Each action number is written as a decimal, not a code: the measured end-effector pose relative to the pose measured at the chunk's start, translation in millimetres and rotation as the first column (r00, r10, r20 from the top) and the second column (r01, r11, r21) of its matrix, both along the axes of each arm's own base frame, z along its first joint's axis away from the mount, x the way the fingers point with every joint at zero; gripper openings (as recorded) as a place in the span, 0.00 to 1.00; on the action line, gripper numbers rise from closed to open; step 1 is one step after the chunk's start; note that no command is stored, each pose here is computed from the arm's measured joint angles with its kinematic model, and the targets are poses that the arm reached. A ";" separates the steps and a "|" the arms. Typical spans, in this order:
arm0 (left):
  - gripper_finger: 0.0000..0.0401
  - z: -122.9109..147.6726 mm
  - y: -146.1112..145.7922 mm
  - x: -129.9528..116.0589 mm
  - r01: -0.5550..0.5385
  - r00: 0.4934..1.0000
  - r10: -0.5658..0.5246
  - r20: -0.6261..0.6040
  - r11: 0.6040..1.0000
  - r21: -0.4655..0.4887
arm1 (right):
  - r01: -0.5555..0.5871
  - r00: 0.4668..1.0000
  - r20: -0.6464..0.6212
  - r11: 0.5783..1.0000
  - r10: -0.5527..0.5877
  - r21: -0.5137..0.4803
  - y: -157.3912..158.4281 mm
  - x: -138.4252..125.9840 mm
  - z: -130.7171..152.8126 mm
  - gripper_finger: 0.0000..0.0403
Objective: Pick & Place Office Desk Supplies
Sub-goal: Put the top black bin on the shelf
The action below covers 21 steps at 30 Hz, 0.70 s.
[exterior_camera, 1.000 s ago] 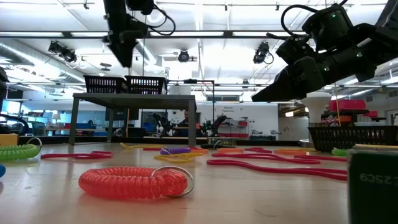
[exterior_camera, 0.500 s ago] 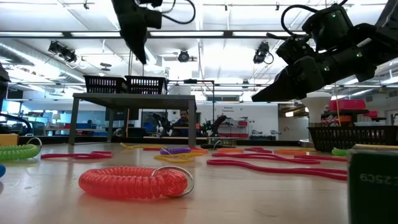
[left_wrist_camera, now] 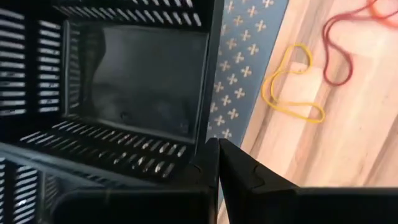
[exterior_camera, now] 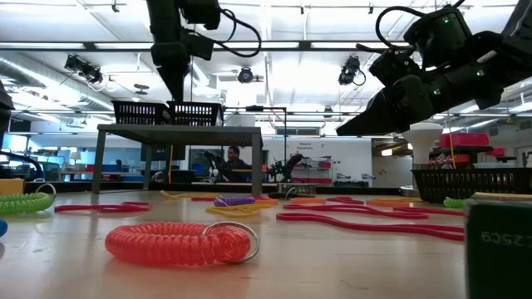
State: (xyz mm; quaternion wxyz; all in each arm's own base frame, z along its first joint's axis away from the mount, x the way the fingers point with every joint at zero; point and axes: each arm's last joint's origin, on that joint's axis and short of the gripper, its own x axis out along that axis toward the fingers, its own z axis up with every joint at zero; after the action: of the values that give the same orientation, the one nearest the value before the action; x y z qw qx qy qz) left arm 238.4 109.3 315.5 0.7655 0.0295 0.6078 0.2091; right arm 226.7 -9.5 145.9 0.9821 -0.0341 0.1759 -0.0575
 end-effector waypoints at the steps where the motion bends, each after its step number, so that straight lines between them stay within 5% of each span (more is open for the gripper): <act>1: 0.02 -0.1 0.0 -0.7 -0.004 1.000 0.004 -0.009 1.000 0.005 | 0.000 1.000 0.000 1.000 0.000 0.000 0.0 0.1 0.1 0.02; 14: 0.02 6.2 -2.2 -10.0 -0.064 0.998 0.064 -0.013 0.997 0.043 | 0.000 1.000 -0.002 1.000 0.000 0.000 0.0 0.0 -0.1 0.02; 21: 0.02 25.4 -9.8 -23.4 -0.073 0.991 0.067 0.117 0.996 0.046 | 0.000 1.000 -0.003 1.000 0.000 0.000 0.1 -0.1 -0.2 0.02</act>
State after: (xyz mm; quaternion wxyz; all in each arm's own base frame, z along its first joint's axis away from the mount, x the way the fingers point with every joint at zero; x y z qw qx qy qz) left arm 215.0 99.5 341.0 0.7905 0.0154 0.5579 0.2524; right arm 226.6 -9.5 145.7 0.9819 -0.0342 0.1772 -0.0573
